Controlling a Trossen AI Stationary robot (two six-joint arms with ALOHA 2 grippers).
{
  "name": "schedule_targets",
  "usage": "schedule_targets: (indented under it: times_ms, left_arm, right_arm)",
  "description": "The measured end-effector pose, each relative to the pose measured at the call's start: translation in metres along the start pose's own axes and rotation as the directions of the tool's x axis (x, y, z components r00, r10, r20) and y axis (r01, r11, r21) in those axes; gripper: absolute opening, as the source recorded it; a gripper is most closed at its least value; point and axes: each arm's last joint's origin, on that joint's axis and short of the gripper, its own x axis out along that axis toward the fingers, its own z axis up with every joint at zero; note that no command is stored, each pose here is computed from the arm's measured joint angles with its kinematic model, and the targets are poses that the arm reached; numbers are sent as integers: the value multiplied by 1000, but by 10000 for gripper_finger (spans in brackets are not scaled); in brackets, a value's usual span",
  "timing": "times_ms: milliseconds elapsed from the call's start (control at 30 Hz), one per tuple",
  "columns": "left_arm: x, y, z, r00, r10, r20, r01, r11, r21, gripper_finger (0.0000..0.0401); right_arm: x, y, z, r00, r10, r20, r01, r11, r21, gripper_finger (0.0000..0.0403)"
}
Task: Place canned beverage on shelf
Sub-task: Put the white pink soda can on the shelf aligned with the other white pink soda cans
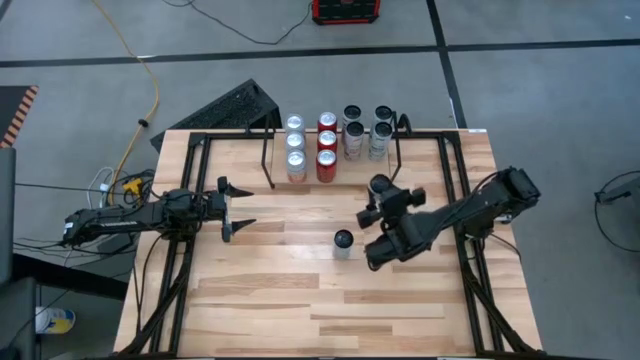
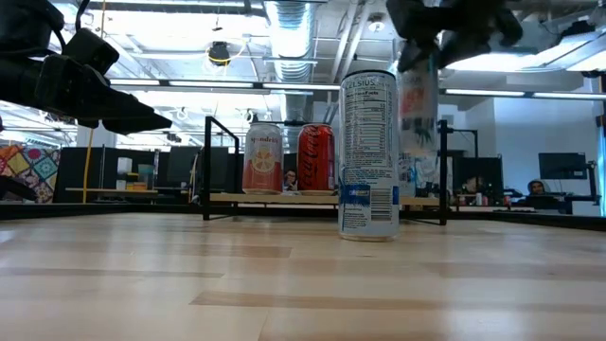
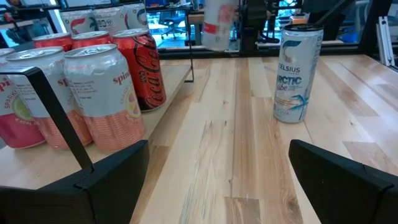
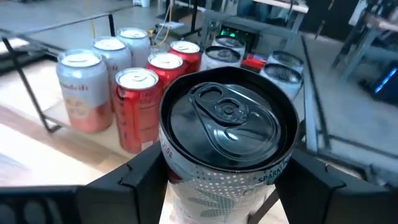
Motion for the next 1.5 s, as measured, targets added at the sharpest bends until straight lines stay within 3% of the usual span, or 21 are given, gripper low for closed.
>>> schedule_targets:
  times_ms: [267,467,633,833,933,1133,1500]
  left_arm:
    - [0,0,0,1000,0,0,0,1000,0,373]
    - [0,0,0,1000,0,0,0,1000,0,373]
    - [0,0,0,1000,0,0,0,1000,0,373]
    - [0,0,0,1000,0,1,0,1000,0,373]
    - [0,0,0,1000,0,0,0,1000,0,373]
    - [0,0,0,1000,0,0,0,1000,0,373]
    - [0,0,0,1000,0,1,0,1000,0,373]
  right_arm:
    - [14,4,23,998,29,-64,-37,992,-125,267]
    - [32,-7,55,958,167,-232,-211,961,-177,267]
    - [35,-26,70,952,221,-211,-259,950,-175,267]
    - [45,-41,58,879,447,-165,-465,880,-94,267]
    - [53,-47,44,857,510,-72,-514,854,-81,267]
    - [79,-55,12,834,552,-10,-551,831,-71,267]
    - [122,-61,9,821,570,-36,-571,817,-78,267]
